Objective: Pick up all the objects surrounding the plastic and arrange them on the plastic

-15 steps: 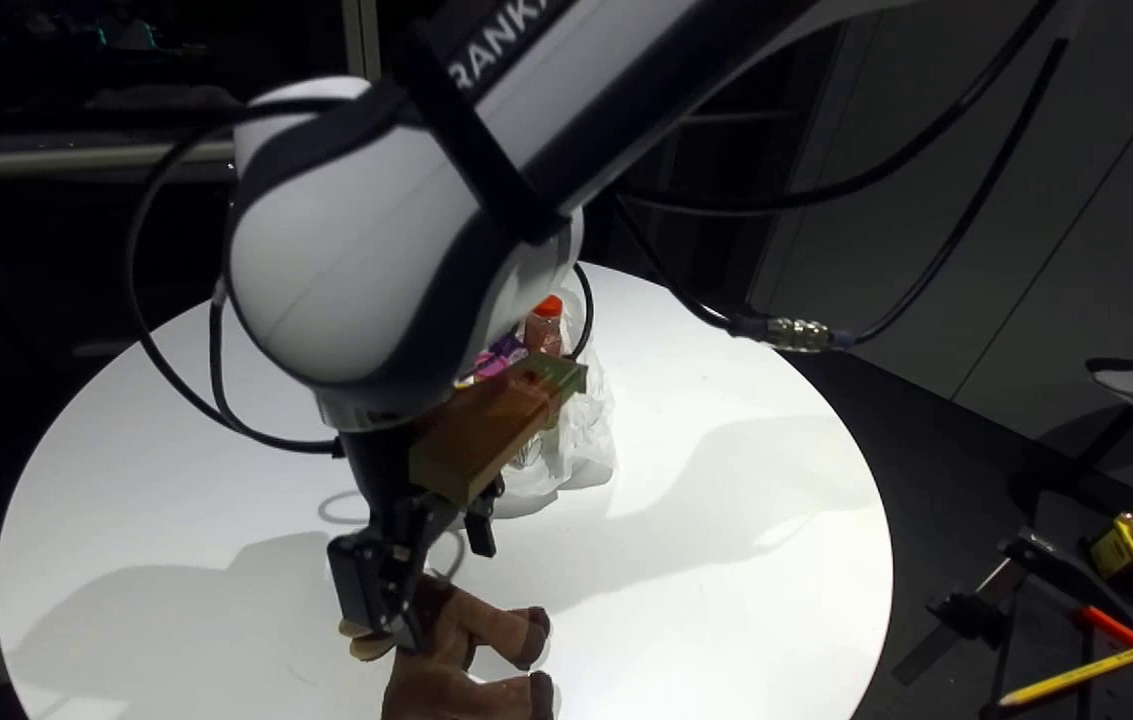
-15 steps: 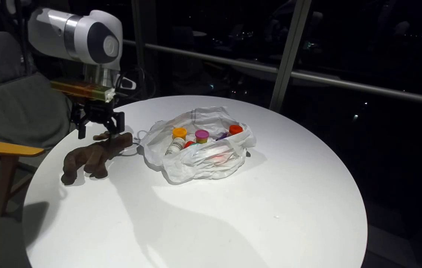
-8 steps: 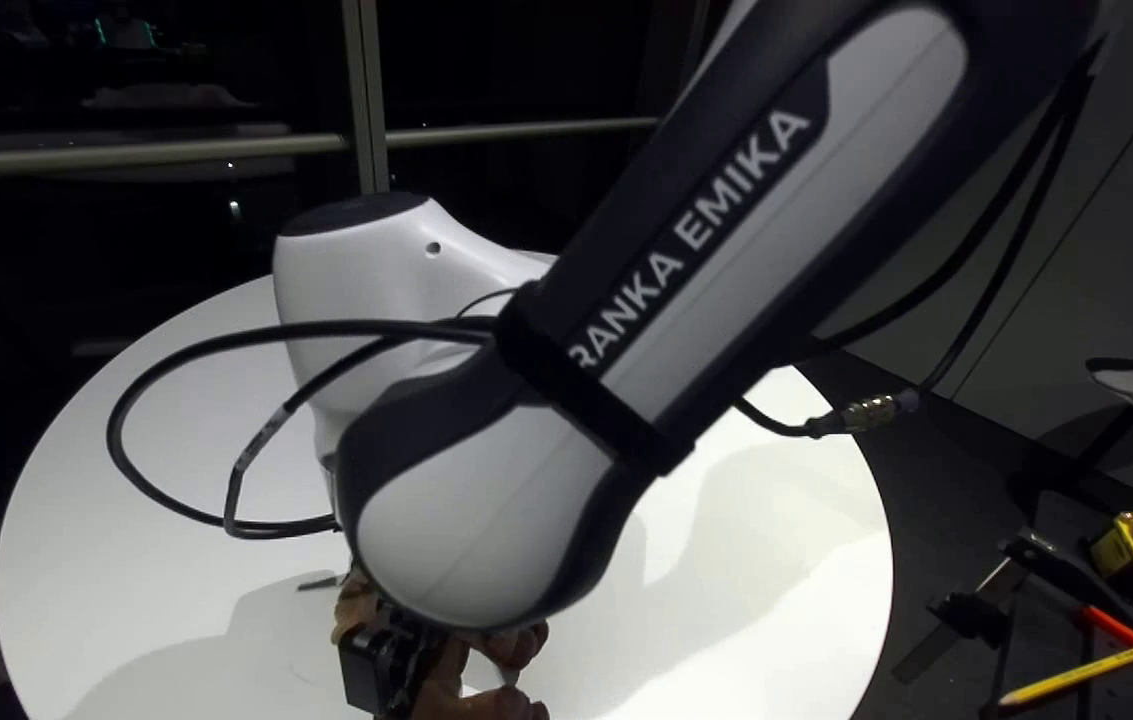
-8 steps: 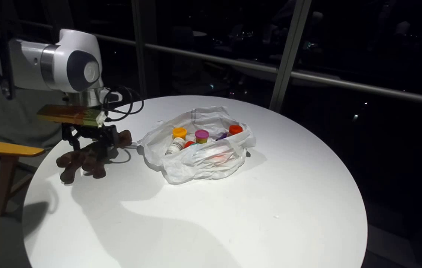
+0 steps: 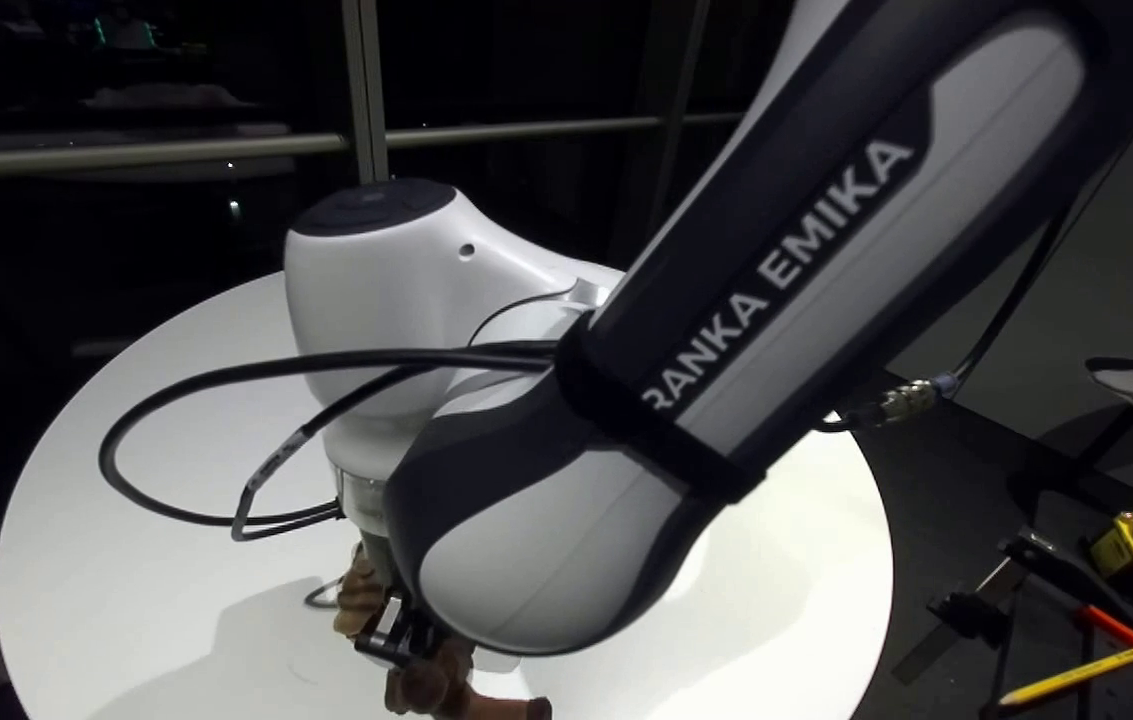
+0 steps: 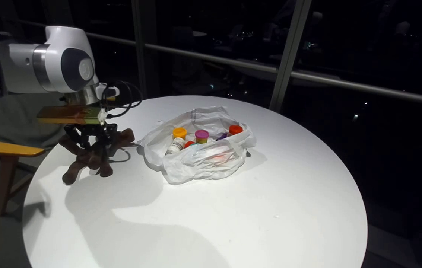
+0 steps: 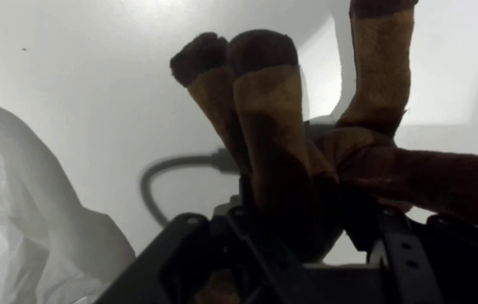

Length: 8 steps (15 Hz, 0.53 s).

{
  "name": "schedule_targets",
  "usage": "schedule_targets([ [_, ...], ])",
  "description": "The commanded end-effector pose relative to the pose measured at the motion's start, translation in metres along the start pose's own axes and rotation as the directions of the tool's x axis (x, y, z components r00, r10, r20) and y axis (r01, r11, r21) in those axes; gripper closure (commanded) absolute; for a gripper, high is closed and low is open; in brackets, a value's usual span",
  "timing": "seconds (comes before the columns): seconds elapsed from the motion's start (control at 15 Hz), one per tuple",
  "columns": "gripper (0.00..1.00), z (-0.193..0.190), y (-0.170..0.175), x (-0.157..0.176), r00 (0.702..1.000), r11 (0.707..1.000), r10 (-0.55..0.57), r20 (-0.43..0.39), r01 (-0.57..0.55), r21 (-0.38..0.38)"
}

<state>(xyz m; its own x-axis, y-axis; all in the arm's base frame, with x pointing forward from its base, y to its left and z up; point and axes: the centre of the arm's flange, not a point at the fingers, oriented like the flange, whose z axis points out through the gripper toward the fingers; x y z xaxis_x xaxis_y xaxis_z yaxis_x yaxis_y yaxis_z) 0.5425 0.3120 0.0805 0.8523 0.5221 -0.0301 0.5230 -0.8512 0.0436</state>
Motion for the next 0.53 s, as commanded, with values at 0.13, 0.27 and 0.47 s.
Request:
schedule_targets([
  [0.13,0.88,-0.093,0.033,-0.012,0.998,0.999,0.048,-0.043,-0.048,-0.020],
  [0.27,0.90,-0.124,0.051,-0.017,0.994,0.996,0.083,-0.069,-0.086,-0.033],
  [0.47,0.90,-0.165,0.093,-0.025,0.979,0.984,0.162,-0.121,-0.170,-0.058],
])
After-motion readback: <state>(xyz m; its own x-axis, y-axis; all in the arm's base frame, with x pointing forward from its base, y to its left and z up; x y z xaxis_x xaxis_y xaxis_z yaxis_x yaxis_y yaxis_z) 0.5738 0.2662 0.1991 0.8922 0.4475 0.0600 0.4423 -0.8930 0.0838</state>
